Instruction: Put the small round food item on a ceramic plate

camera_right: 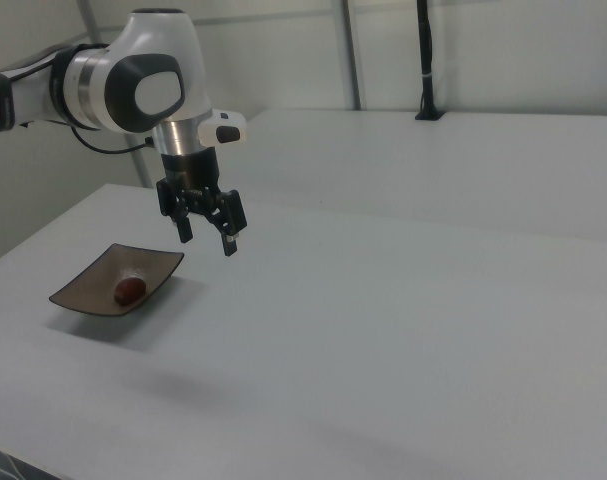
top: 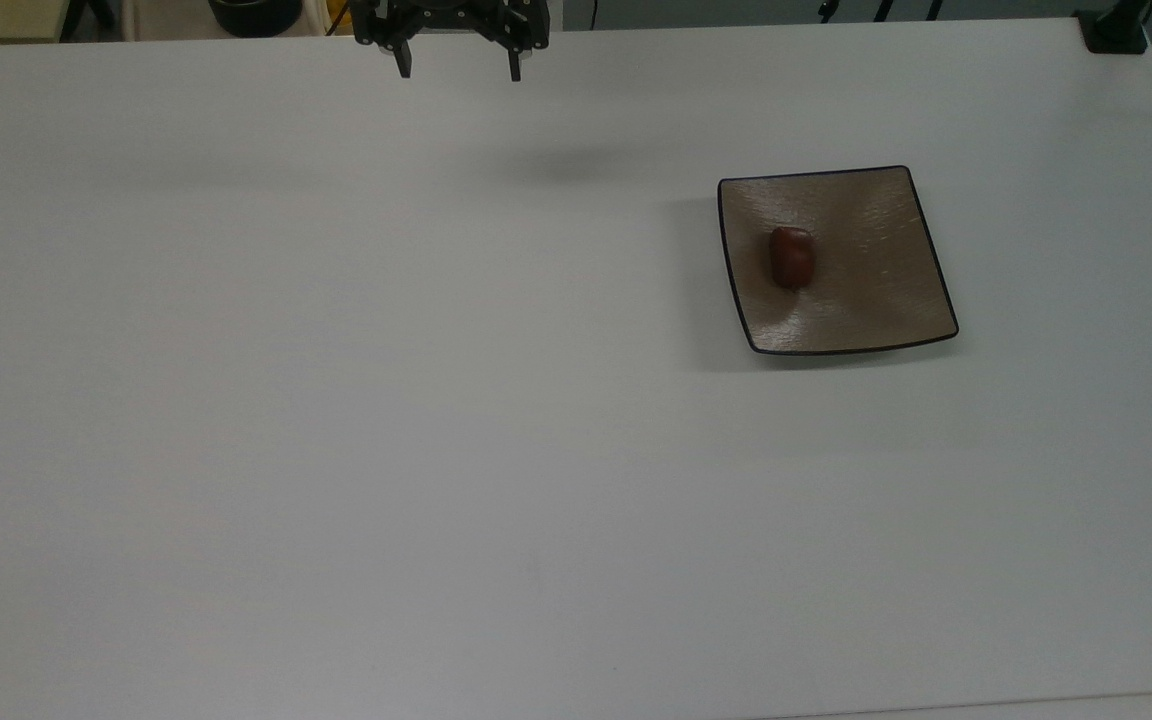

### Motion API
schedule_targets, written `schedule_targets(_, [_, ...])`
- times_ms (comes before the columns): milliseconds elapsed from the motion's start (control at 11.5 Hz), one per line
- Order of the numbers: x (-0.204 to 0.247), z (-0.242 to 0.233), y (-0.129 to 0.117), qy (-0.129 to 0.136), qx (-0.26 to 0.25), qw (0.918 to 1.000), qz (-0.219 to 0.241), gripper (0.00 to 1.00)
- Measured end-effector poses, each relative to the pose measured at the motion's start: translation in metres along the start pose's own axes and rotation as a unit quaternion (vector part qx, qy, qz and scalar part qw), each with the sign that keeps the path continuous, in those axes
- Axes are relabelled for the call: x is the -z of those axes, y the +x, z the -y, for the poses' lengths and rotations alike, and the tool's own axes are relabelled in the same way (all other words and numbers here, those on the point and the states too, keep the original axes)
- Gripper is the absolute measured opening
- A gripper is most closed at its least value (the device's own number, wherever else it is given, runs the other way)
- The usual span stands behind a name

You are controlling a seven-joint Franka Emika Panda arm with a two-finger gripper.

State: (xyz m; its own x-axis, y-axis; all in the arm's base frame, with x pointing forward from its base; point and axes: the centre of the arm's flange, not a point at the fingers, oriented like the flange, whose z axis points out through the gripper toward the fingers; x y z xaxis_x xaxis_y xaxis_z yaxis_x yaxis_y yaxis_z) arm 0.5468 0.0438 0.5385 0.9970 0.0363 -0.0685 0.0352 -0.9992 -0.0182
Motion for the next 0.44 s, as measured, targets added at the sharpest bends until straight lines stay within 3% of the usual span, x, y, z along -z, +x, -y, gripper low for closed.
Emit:
schedule_targets(262, [0.0022,0.0003,0.0119,0.003,-0.006,0.9984,-0.055,1.00])
schedule_targets(436, [0.0022,0.0001,0.0128,0.003,-0.010,0.9982,-0.060,1.00])
